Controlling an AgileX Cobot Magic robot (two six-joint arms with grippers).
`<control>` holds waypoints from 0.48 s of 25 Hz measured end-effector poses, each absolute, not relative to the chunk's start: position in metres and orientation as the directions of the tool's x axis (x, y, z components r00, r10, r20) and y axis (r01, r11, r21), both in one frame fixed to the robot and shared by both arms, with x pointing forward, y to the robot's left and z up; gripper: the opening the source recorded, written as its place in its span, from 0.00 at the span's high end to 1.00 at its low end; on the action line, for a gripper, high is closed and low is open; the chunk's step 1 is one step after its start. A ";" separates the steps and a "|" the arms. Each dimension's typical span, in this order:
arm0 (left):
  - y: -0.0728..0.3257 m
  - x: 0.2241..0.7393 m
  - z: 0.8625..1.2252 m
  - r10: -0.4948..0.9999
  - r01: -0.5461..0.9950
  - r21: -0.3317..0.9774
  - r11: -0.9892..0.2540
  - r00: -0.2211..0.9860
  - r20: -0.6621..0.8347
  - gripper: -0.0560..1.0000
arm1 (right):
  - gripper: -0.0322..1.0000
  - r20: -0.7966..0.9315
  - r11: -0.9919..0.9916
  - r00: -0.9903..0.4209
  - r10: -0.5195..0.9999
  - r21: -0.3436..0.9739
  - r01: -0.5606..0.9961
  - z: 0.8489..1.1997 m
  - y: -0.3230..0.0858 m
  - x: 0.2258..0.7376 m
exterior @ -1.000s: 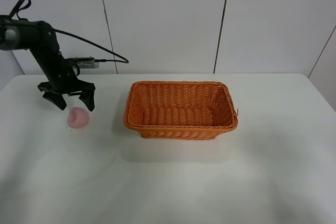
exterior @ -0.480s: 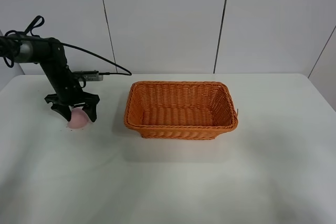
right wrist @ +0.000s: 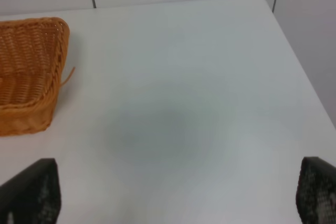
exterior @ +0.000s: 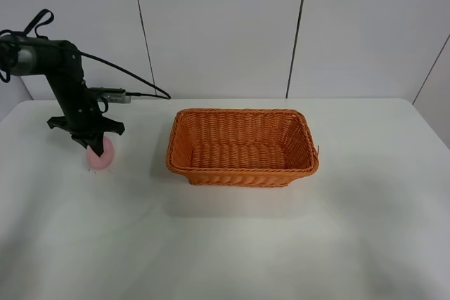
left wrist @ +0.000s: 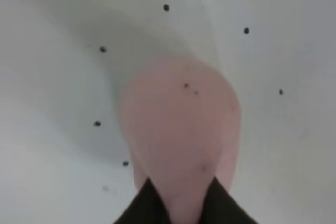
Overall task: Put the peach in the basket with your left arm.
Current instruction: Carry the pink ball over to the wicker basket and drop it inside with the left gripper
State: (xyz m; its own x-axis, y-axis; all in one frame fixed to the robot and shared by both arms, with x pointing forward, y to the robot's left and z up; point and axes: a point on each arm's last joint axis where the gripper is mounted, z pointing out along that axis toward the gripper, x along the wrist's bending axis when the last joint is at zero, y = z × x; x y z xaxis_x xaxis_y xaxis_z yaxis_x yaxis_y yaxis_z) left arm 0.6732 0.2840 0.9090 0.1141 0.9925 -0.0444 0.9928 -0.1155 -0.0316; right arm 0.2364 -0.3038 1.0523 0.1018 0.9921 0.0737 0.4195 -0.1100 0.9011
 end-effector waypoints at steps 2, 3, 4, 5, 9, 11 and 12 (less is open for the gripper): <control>0.284 0.673 0.931 0.992 0.993 -0.004 -0.116 0.115 -0.043 0.83 | 0.30 0.074 -0.110 0.102 0.992 0.901 0.419 1.052 -0.304 0.236; 0.284 0.673 0.945 0.992 0.993 0.022 -0.116 0.117 -0.041 0.83 | 0.30 0.074 -0.110 0.102 0.992 0.901 0.419 1.052 -0.304 0.236; 0.284 0.673 0.958 0.992 0.992 0.043 -0.116 0.117 -0.039 0.83 | 0.30 0.074 -0.110 0.102 0.992 0.901 0.419 1.052 -0.304 0.236; 0.284 0.672 0.972 0.992 0.991 0.066 -0.115 0.118 -0.037 0.83 | 0.30 0.074 -0.110 0.102 0.992 0.901 0.419 1.052 -0.304 0.236; 0.280 0.667 1.012 0.991 0.987 0.116 -0.107 0.116 -0.071 0.83 | 0.30 0.074 -0.110 0.102 0.992 0.901 0.419 1.052 -0.304 0.236; 0.270 0.668 1.022 0.987 0.985 0.118 -0.126 0.136 -0.080 0.83 | 0.30 0.074 -0.110 0.102 0.992 0.901 0.419 1.052 -0.304 0.236; 0.263 0.670 1.028 0.985 0.980 0.141 -0.139 0.151 -0.079 0.83 | 0.30 0.074 -0.110 0.102 0.992 0.901 0.419 1.052 -0.304 0.236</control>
State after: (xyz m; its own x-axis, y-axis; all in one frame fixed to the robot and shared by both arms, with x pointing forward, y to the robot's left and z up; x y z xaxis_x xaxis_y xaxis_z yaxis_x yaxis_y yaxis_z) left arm 0.6700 0.2629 1.0280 0.1513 0.9853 -0.0793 0.9801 -0.1391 0.1413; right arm 0.2364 -0.3038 1.0523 0.1018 0.9921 0.0737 0.4195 -0.1100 0.9011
